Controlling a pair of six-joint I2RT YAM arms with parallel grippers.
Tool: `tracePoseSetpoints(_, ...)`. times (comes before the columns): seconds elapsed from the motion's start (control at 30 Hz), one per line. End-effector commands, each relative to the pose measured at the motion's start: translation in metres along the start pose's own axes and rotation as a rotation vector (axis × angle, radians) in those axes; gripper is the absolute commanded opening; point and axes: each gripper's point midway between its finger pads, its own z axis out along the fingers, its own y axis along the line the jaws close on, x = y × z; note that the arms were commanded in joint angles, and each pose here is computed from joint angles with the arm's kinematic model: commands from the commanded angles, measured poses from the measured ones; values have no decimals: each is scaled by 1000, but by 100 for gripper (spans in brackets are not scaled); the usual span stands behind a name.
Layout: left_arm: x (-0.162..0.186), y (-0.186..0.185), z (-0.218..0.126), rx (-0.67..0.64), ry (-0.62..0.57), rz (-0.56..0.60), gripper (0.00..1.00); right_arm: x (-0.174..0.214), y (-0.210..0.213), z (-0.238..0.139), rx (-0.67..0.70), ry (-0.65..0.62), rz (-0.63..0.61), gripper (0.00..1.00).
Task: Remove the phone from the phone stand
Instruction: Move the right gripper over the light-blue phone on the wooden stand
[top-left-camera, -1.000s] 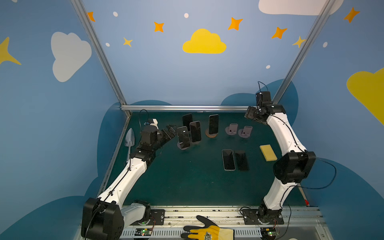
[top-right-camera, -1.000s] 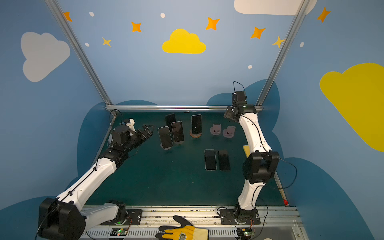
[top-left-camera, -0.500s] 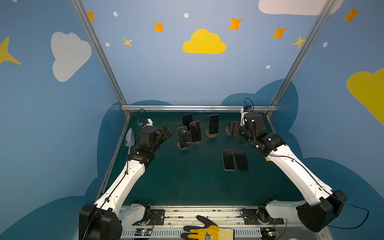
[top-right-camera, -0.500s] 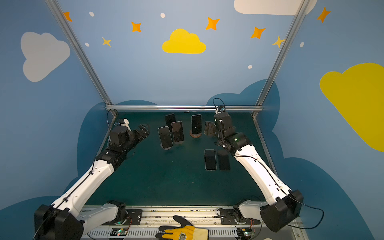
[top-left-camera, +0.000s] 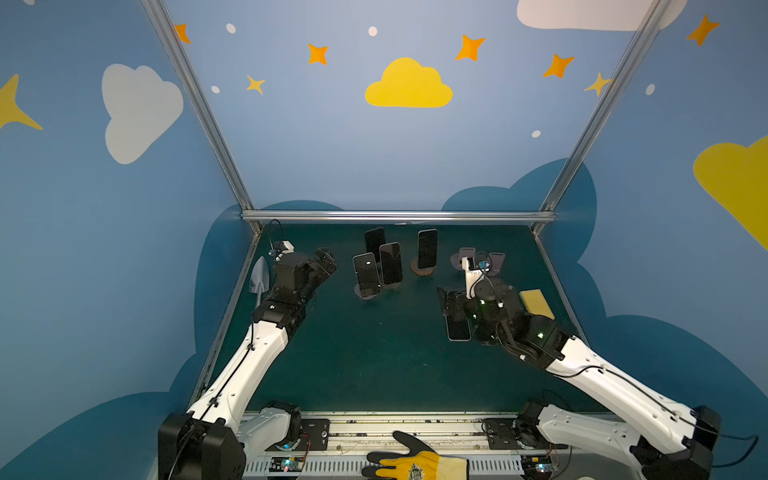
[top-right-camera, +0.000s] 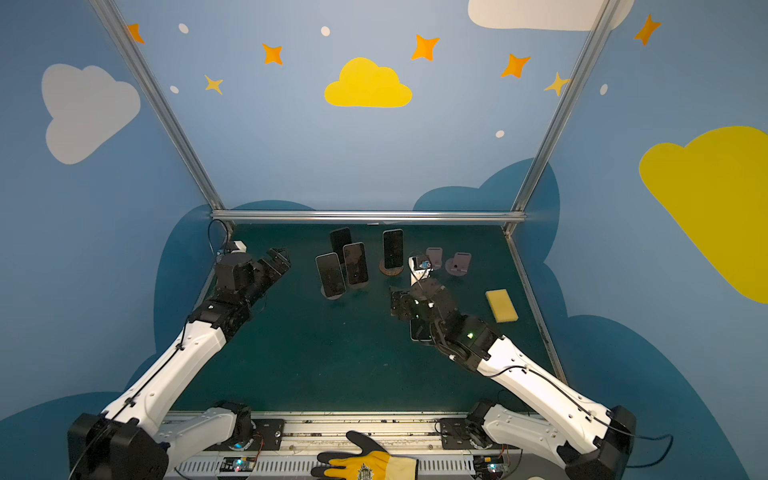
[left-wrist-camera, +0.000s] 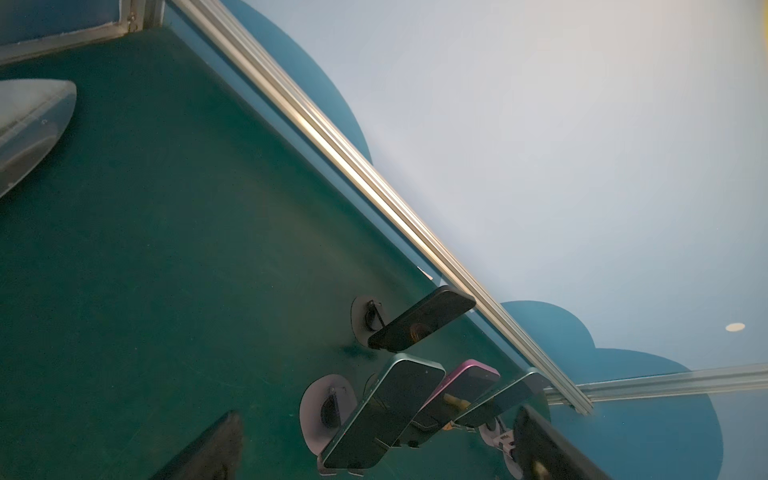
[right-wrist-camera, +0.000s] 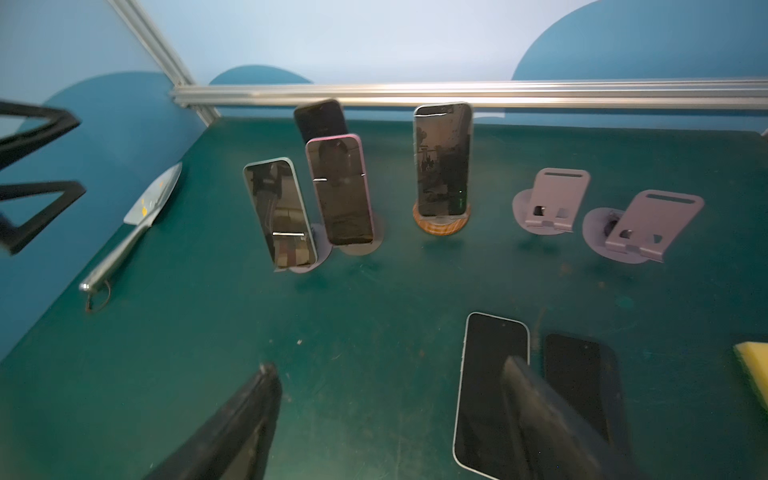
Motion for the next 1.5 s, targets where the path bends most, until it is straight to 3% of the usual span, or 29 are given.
tracePoseSetpoints(0.0,5,15,5,-91,35,-34,100,-5,26,8,-2,-45,-32,86)
tracePoseSetpoints(0.23,5,31,12,-179,53,-53,100,5,85,51,-30,20,-114,89)
tracePoseSetpoints(0.33,6,31,14,-172,61,-62,100,-2,82,67,85,3,-104,89)
tracePoseSetpoints(0.47,5,34,15,-186,71,-62,100,-27,82,74,133,-49,-159,92)
tracePoseSetpoints(0.67,11,22,19,-122,99,-41,100,-56,43,92,137,-17,-141,95)
tracePoseSetpoints(0.93,46,-4,34,-49,278,37,100,-72,-23,141,190,60,-103,96)
tracePoseSetpoints(1.23,40,-7,31,-28,242,63,100,-77,-67,207,144,157,-26,97)
tracePoseSetpoints(1.47,40,-6,33,-31,247,76,100,-82,-88,242,136,169,-38,96)
